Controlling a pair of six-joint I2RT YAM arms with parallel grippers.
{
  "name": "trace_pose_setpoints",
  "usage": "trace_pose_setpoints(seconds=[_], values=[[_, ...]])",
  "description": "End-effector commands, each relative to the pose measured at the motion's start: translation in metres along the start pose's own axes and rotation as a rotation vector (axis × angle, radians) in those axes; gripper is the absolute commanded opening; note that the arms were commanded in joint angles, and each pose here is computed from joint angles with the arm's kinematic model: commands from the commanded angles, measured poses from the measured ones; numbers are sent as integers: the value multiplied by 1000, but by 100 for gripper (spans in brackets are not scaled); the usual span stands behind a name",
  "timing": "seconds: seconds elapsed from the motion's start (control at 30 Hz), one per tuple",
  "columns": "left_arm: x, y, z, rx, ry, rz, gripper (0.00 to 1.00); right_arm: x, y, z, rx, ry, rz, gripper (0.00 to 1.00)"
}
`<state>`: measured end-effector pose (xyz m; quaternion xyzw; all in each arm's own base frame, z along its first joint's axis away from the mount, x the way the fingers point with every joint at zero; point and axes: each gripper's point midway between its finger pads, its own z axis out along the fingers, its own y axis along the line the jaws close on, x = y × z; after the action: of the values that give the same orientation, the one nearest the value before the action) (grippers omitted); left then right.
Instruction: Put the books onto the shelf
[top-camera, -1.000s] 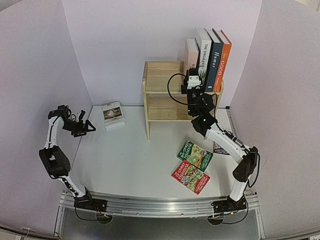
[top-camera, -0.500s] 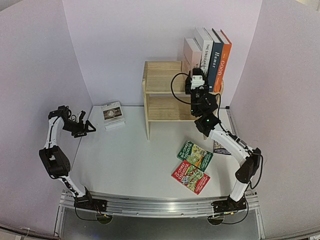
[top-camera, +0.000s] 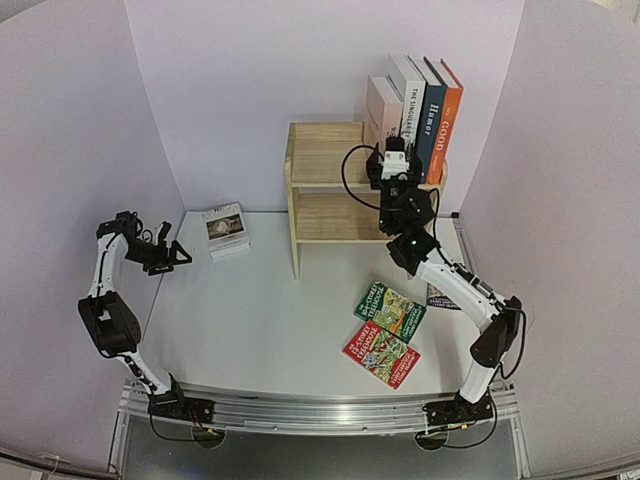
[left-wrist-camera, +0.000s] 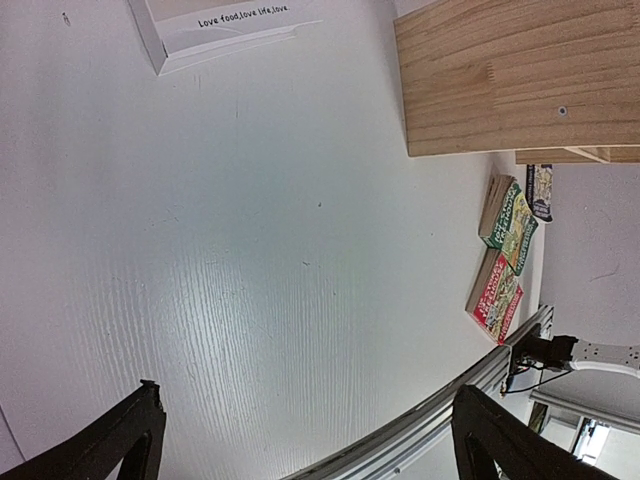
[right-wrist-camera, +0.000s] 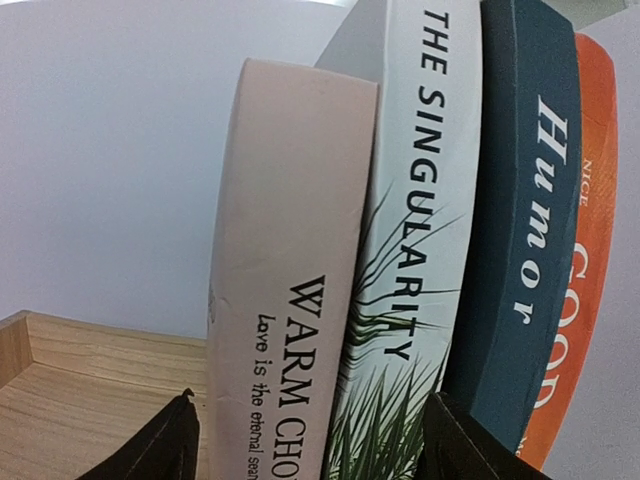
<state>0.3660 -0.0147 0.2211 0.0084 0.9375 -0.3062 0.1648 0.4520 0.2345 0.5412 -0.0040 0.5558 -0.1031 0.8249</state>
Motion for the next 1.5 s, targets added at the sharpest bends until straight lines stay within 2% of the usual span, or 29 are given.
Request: trace_pose_setpoints(seconds=[0.0,0.13,0.23,0.4,0.57,0.73,0.93,1.13,1.23,1.33,1.43,1.47], values=[[21,-14,-7,34,52,-27,100,-33,-30,-7,103,-34,77,77],[22,-2,1,-33,77,-3,100,-38,-37,-19,135,-8,73,80],[15,11,12,-141,86,75,100,-41,-47,-32,150,14,84,83],[-24,28,49,-453,113,448,100,-44,-49,-65,75,61,140,86],[-70,25,104,-647,147,809,100,19,-14,-104,-186,292,227,88],[-112,37,158,-766,155,1056,100,61,-19,-137,-226,436,314,89],[-147,45,194,-885,60,1254,100,95,-10,-160,-279,547,351,89],[-152,77,234,-932,131,1291,99,120,7,-172,-315,629,369,89],[-157,82,244,-937,134,1300,91,130,14,-176,-330,658,374,89],[-153,89,254,-925,171,1332,78,137,22,-180,-353,685,388,89],[-145,91,259,-902,201,1369,55,141,29,-184,-375,709,406,89],[-143,89,259,-890,203,1375,45,143,31,-184,-378,717,412,89]])
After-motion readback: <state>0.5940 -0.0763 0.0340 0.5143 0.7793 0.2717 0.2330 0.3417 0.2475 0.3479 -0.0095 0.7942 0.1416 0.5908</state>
